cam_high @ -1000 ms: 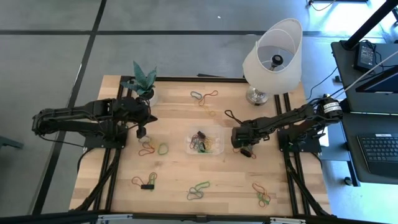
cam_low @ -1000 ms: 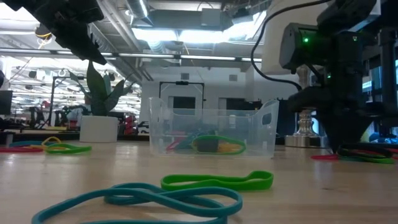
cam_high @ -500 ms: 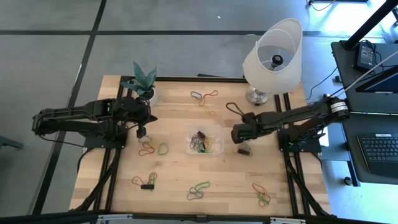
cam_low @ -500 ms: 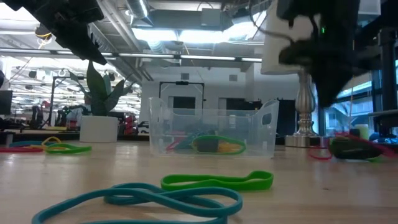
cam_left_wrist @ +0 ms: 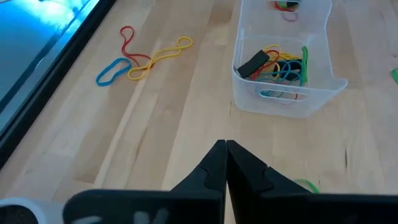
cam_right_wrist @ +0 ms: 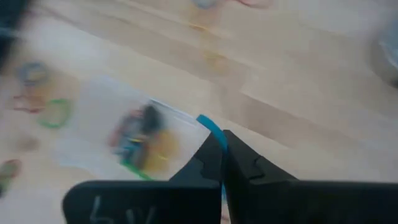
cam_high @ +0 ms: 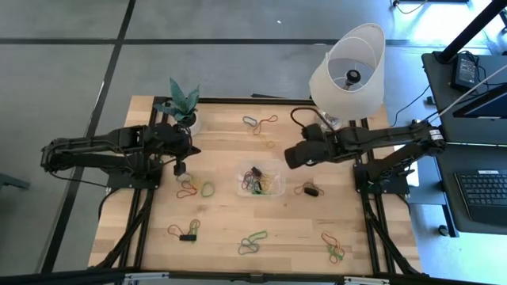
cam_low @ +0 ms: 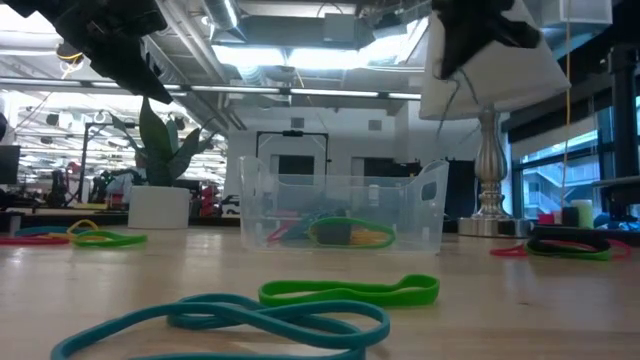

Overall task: Pick and place rubber bands into bin
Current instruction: Put the blue rubber band into the transparent bin

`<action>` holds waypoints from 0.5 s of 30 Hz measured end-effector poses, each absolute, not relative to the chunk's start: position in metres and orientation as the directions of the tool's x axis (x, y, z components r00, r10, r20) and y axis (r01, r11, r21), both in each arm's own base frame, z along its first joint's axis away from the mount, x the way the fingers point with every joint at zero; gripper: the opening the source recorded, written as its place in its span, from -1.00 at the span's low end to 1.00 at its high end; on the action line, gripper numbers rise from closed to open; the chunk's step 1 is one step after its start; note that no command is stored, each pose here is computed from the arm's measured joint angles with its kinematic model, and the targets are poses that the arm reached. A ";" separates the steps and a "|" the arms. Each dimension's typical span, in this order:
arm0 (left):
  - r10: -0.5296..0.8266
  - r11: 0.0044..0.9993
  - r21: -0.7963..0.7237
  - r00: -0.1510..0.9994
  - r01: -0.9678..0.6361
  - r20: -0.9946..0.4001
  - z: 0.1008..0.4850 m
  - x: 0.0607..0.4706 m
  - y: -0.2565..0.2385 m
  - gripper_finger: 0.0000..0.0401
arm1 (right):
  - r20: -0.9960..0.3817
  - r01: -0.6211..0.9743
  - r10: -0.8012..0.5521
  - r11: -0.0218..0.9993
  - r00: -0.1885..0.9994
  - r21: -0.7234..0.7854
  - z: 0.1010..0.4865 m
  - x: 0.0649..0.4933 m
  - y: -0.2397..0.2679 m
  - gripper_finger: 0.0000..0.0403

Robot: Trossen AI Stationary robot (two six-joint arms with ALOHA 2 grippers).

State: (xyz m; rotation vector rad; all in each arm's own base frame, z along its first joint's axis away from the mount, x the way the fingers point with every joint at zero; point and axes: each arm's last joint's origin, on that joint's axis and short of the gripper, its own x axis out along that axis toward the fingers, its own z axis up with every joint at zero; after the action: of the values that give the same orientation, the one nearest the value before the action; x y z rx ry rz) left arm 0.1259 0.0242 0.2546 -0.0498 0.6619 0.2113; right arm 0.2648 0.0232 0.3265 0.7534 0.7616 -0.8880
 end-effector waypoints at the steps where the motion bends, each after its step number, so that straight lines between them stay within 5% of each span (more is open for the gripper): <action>1: 0.179 0.977 0.021 0.768 -0.210 -0.615 0.255 0.126 0.024 -0.99 | -0.807 0.854 -0.381 0.447 0.451 0.266 0.328 0.268 0.024 -1.00; 8: 0.179 0.977 0.019 0.768 -0.212 -0.615 0.255 0.126 0.024 -0.99 | -0.712 0.750 -0.361 0.561 0.602 0.350 0.326 0.301 0.028 -1.00; 15: 0.179 0.977 0.019 0.769 -0.212 -0.614 0.255 0.126 0.024 -0.99 | -0.792 0.759 -0.297 0.583 0.533 0.291 0.289 0.328 0.034 -1.00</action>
State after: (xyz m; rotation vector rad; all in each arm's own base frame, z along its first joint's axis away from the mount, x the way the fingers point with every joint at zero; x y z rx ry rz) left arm 0.1260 0.0242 0.2546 -0.0520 0.6612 0.2120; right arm 0.3279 0.0338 0.2892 0.6864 0.7652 -0.6918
